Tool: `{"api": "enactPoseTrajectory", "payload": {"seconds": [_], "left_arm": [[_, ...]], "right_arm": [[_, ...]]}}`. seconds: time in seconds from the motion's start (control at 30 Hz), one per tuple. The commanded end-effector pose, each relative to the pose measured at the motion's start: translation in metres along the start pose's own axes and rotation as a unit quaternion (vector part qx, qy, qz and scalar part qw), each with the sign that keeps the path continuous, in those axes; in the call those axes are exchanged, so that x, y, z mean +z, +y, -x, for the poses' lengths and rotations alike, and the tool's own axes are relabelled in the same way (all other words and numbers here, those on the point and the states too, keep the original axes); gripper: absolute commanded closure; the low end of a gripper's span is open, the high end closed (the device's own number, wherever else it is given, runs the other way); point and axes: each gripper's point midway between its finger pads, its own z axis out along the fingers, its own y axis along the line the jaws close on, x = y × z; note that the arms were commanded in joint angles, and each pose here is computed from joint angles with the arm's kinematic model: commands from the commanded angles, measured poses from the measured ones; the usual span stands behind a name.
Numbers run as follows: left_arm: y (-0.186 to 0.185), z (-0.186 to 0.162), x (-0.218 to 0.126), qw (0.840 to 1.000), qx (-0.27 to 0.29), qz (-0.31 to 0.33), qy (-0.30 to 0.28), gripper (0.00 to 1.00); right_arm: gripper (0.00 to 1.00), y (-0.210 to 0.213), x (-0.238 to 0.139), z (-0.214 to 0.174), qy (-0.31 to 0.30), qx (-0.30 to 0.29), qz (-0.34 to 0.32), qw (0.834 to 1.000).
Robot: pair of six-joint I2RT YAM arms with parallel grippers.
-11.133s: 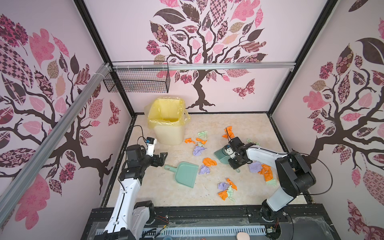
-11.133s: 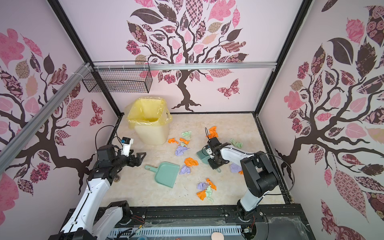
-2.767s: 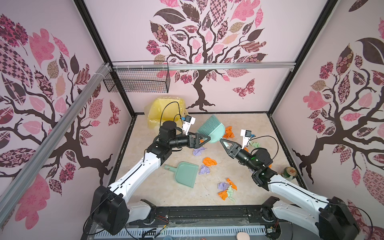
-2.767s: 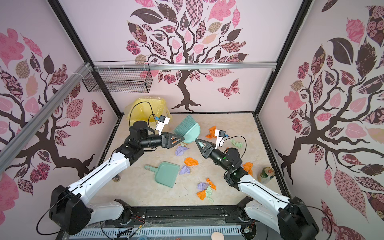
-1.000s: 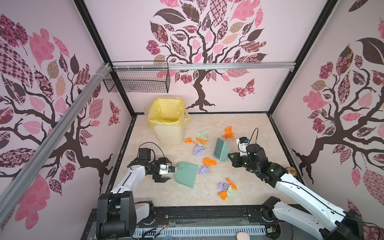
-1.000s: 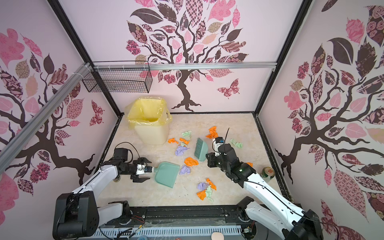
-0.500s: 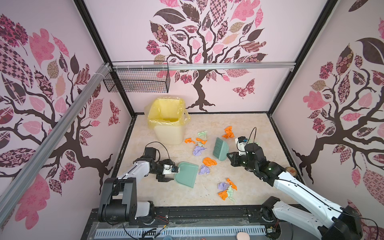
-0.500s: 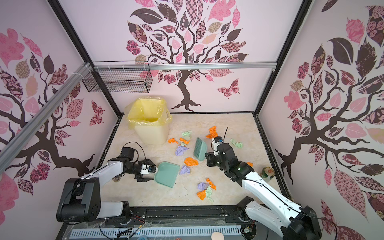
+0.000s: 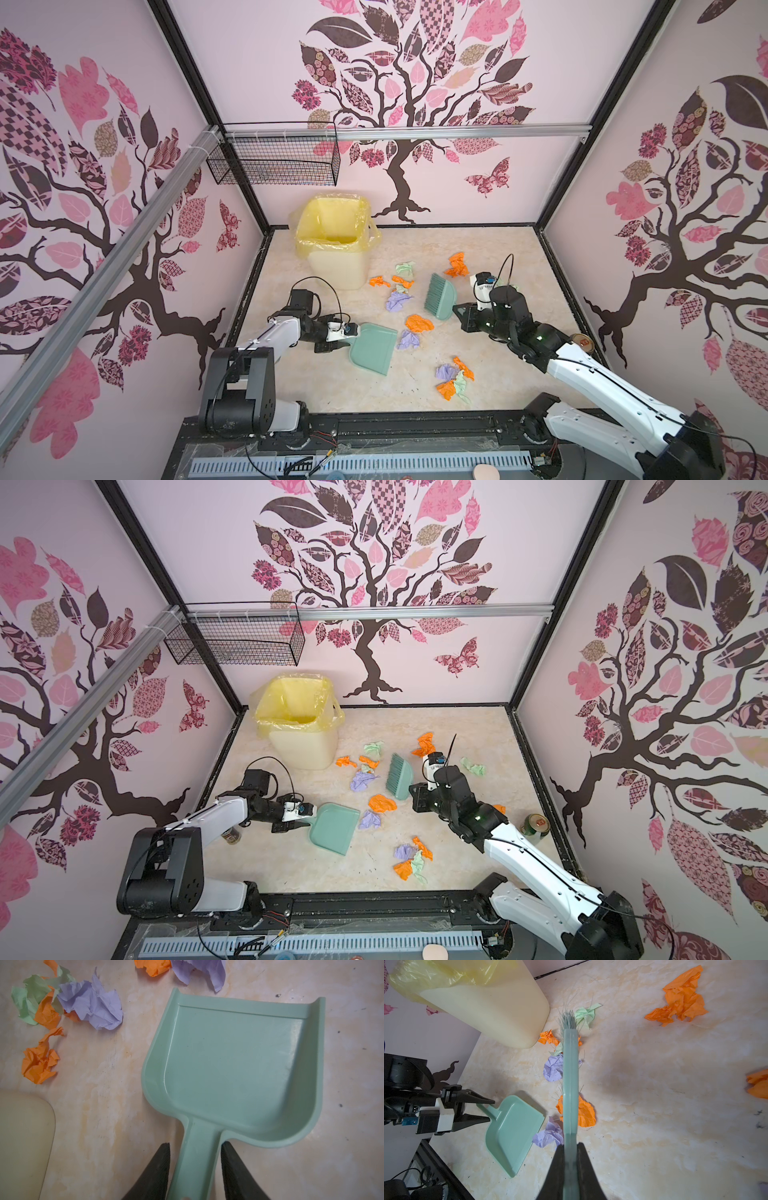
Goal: Sweep away the paper scraps from the table
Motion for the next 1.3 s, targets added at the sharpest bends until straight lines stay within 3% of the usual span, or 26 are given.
{"api": "enactPoseTrajectory", "payload": {"seconds": [0.0, 0.4, 0.8, 1.27], "left_arm": [[-0.004, 0.002, -0.002, 1.000, -0.008, -0.004, 0.000, 0.61], [-0.007, -0.012, 0.005, 0.999, -0.027, -0.037, 0.028, 0.41], [0.003, 0.004, -0.002, 0.999, -0.028, -0.032, 0.008, 0.42], [0.007, 0.012, 0.000, 0.999, -0.039, -0.035, 0.003, 0.78]], "right_arm": [[1.00, 0.004, -0.004, 0.007, -0.014, 0.003, 0.008, 1.000], [1.00, 0.008, -0.004, 0.010, -0.015, 0.003, 0.017, 1.000], [1.00, 0.003, 0.005, 0.004, -0.007, 0.001, 0.008, 1.000], [1.00, 0.004, 0.002, 0.003, -0.008, 0.004, 0.013, 1.000]]}}
